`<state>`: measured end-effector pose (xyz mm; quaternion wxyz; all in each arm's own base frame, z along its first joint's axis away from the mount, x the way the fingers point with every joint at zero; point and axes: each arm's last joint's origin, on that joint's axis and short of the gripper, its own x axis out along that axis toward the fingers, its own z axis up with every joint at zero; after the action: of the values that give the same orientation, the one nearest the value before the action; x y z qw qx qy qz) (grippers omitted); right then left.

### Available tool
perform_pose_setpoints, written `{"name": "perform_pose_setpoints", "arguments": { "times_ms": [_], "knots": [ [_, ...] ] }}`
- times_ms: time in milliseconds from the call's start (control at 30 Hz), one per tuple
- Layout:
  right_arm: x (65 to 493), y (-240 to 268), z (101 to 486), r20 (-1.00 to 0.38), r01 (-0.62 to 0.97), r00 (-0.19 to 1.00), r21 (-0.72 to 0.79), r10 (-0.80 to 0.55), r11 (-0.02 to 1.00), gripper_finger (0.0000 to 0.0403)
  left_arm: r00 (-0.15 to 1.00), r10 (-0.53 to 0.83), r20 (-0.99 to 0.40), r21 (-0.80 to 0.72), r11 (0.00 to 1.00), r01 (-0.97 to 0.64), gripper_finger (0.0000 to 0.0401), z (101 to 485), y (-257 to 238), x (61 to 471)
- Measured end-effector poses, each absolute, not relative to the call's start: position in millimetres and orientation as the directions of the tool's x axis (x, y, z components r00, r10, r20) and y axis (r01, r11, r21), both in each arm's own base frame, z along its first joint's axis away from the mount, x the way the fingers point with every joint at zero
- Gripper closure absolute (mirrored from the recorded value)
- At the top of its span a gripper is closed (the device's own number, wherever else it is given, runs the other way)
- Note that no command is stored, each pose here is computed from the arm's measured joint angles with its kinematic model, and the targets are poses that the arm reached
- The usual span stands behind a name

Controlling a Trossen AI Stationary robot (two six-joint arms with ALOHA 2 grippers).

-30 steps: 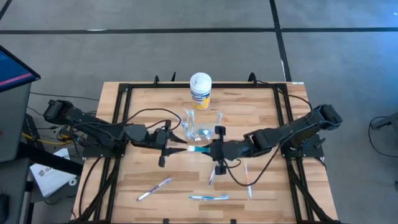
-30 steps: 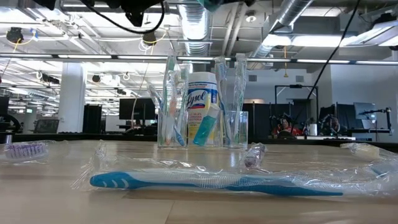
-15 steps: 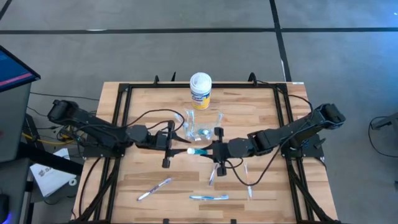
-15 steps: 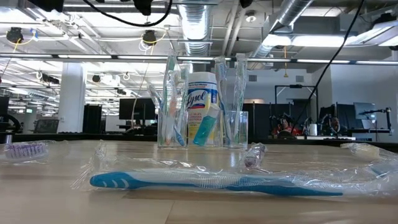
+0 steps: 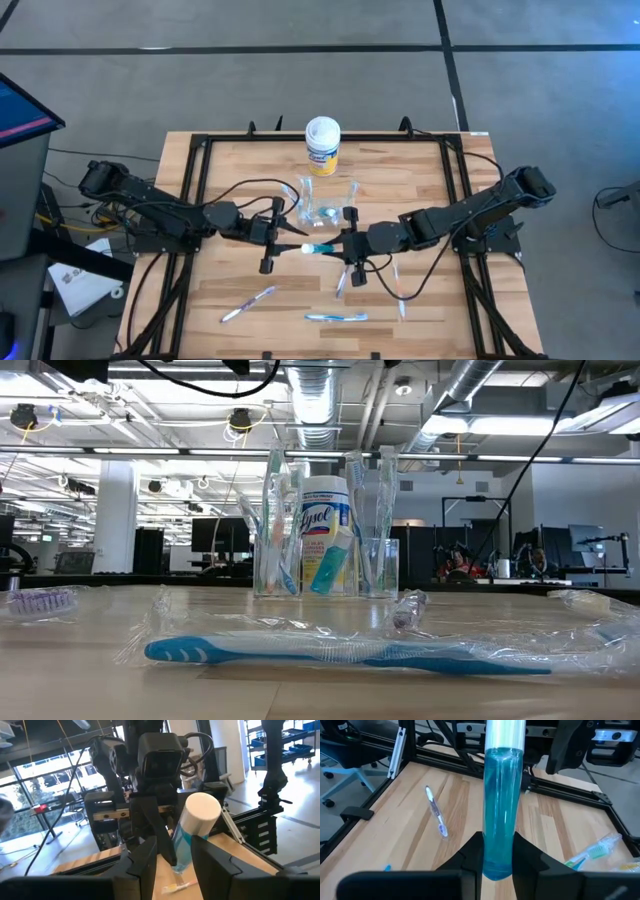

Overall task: Pick & Place toothbrushing station
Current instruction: Put the blue mouthwash into the transparent organizer

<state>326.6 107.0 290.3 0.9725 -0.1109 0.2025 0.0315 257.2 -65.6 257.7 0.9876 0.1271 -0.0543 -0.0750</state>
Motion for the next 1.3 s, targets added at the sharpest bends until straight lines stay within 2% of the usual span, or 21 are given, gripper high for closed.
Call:
{"name": "perform_pose_setpoints", "arguments": {
  "times_ms": [833,1033,1300],
  "knots": [
    [321.0,102.3,297.3,-0.404,-0.107,0.915,-0.207,0.014,0.973,0.0342,0.980,-0.162,0.111,0.275,0.953,0.127,0.0284,259.9,-65.7,257.1],
    [323.5,96.9,298.7,-0.393,-0.106,0.919,-0.195,0.022,0.975,0.0342,0.958,-0.239,0.156,0.282,0.941,0.189,0.0284,264.3,-67.6,256.1],
    [325.5,94.5,301.2,-0.366,-0.101,0.930,-0.190,0.025,0.977,0.0342,0.959,-0.223,0.176,0.290,0.943,0.166,0.0281,263.4,-62.0,260.1]
  ]
}}
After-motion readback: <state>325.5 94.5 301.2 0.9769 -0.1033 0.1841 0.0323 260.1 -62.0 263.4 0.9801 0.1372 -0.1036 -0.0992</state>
